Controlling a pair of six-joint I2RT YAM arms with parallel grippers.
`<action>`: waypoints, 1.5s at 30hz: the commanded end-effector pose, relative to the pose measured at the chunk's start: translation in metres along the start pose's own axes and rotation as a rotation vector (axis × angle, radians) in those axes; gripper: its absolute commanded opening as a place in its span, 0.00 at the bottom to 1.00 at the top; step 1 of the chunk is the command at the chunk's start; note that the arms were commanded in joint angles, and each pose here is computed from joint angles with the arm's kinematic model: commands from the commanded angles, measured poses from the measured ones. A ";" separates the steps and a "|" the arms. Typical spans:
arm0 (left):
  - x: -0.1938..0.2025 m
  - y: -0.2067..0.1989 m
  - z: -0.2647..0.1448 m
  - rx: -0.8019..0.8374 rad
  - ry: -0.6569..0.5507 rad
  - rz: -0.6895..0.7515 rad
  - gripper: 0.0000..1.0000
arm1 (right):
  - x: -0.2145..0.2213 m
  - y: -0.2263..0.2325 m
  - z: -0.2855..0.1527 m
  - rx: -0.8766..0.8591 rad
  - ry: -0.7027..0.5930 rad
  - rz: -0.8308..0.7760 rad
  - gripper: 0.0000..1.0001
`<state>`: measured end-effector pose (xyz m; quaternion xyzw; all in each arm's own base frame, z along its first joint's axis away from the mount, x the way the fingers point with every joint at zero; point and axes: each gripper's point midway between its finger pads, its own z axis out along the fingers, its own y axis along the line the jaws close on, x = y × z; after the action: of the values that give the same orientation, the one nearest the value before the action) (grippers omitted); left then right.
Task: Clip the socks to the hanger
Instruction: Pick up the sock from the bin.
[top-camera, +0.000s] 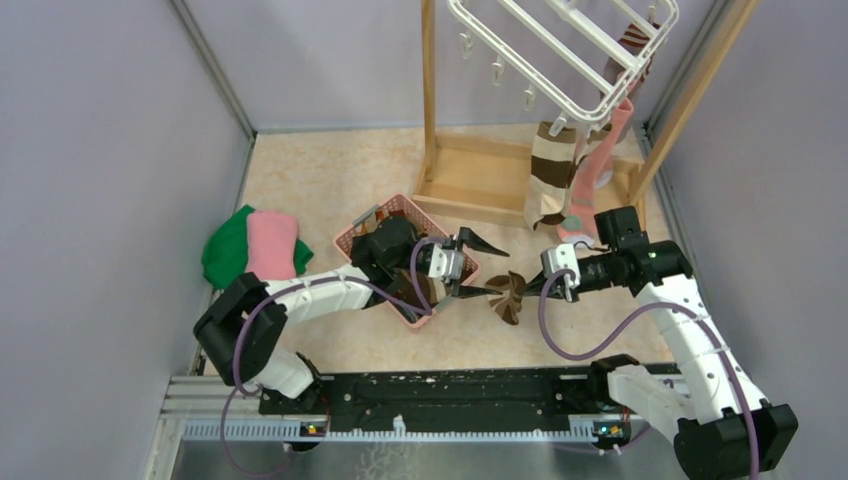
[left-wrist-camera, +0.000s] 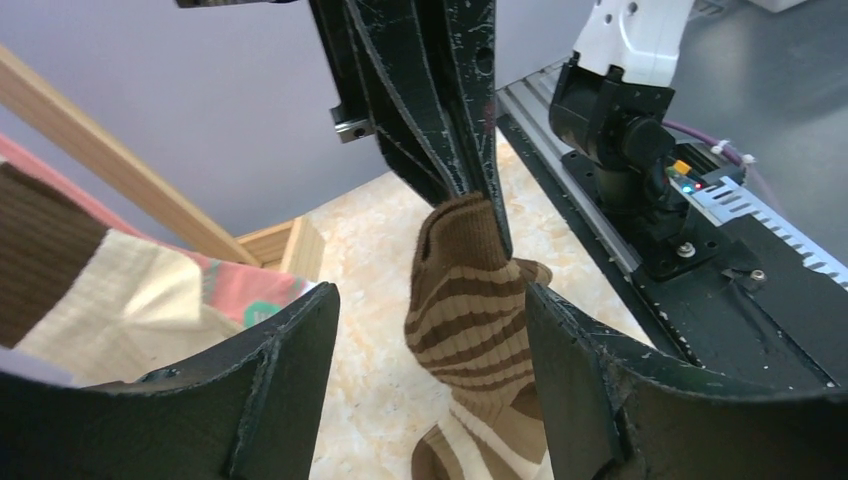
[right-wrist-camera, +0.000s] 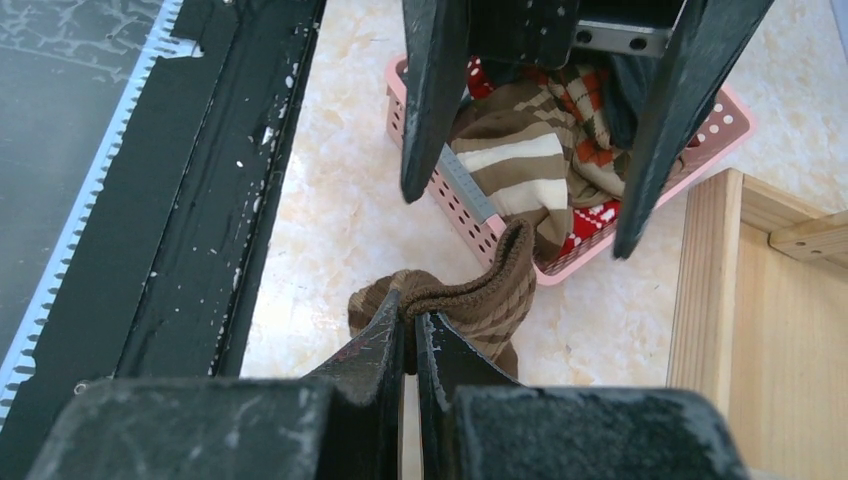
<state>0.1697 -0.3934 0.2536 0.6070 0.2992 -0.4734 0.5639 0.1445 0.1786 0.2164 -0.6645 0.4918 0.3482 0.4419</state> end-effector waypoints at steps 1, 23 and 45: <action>-0.013 -0.012 0.014 0.114 -0.063 0.061 0.73 | -0.010 0.000 0.000 -0.003 -0.048 -0.053 0.00; -0.010 0.001 0.026 0.039 -0.055 -0.042 0.00 | -0.006 0.003 0.000 -0.009 -0.036 -0.055 0.00; -0.006 0.022 0.006 -0.215 -0.022 -0.640 0.00 | -0.020 -0.043 -0.021 0.203 0.002 0.186 0.57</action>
<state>0.1780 -0.4051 0.2511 0.4364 0.5191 -0.6061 0.4156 0.2024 0.1610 0.2265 -0.5374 0.6429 0.2971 0.4579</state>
